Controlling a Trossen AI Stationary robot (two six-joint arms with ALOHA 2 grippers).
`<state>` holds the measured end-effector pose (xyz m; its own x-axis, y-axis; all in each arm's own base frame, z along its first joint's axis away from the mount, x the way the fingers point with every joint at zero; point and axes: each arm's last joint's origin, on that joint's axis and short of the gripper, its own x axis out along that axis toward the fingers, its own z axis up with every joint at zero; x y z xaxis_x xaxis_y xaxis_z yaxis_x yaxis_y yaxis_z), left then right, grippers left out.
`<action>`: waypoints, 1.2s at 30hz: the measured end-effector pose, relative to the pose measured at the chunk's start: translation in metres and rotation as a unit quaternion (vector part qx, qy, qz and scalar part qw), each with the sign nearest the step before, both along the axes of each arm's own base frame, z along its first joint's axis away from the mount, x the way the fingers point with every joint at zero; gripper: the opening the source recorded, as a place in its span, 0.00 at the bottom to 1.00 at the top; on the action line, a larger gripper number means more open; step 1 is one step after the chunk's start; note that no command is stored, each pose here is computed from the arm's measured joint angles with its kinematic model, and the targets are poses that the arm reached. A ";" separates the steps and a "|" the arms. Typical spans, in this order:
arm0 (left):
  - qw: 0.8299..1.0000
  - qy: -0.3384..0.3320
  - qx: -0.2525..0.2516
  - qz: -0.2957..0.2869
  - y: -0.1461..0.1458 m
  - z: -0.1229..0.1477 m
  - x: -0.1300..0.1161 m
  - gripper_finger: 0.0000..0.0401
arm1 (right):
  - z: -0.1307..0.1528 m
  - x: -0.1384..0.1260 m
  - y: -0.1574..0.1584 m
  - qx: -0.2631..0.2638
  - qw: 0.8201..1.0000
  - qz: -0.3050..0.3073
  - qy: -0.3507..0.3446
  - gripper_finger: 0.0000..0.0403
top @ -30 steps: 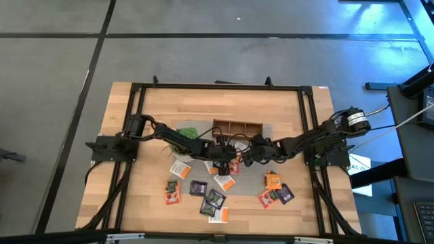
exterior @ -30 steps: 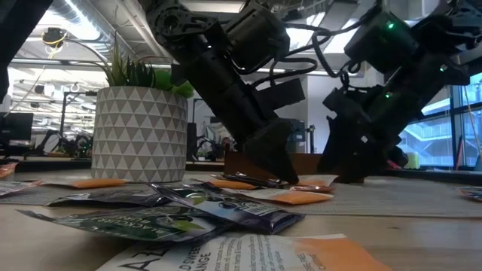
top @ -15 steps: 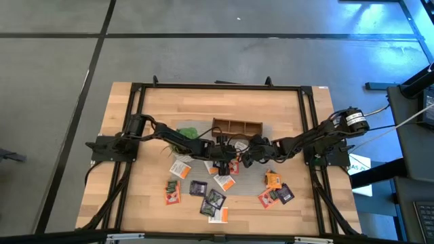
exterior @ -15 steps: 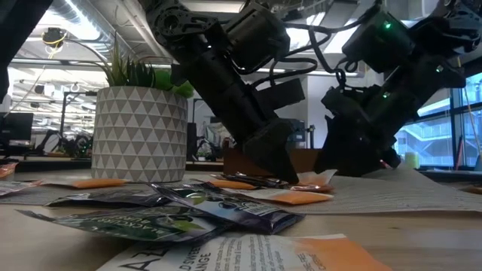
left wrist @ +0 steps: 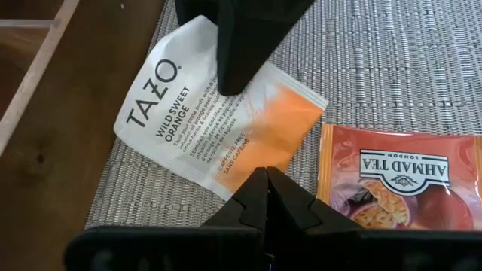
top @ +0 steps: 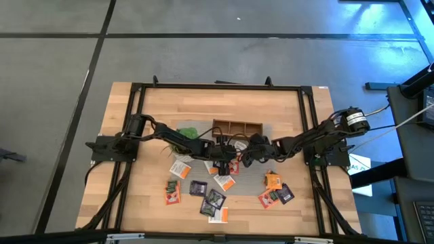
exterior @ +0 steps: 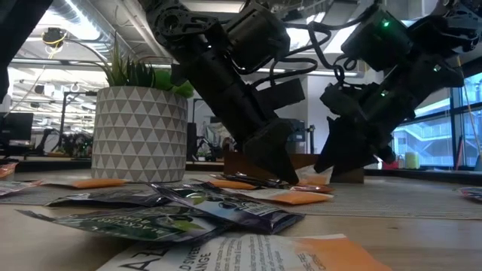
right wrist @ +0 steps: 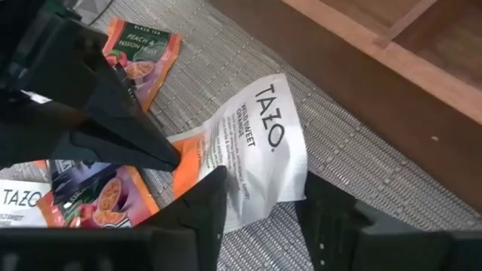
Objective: Pick & Place Tea
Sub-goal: Put the white tea bag into the right section of the wooden organizer
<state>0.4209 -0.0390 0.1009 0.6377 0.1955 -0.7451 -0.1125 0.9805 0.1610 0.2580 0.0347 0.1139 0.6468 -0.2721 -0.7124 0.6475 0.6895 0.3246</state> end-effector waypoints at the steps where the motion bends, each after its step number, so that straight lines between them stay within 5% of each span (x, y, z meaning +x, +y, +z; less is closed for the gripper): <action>1: 1.000 0.000 0.000 0.000 0.000 0.000 0.000 0.00 | 0.000 0.000 0.000 -0.001 1.000 0.000 0.000 0.35; 21: 1.000 -0.019 0.000 0.000 0.000 0.013 0.000 0.02 | 0.000 0.000 -0.001 -0.040 0.998 0.034 0.017 0.02; 29: 1.000 -0.016 0.010 -0.003 0.001 0.015 -0.001 0.02 | 0.003 -0.001 -0.001 -0.046 0.997 0.052 0.018 0.01; 36: 0.999 -0.051 0.009 -0.010 0.001 0.050 -0.004 0.02 | 0.029 -0.006 0.000 -0.048 0.994 0.094 -0.013 0.01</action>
<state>0.4167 -0.0376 0.1504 0.7146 0.1946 -0.6719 -0.1093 0.9798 0.1676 0.2519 0.0344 0.1427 0.7108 -0.2094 -0.6715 0.4957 0.8264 0.2670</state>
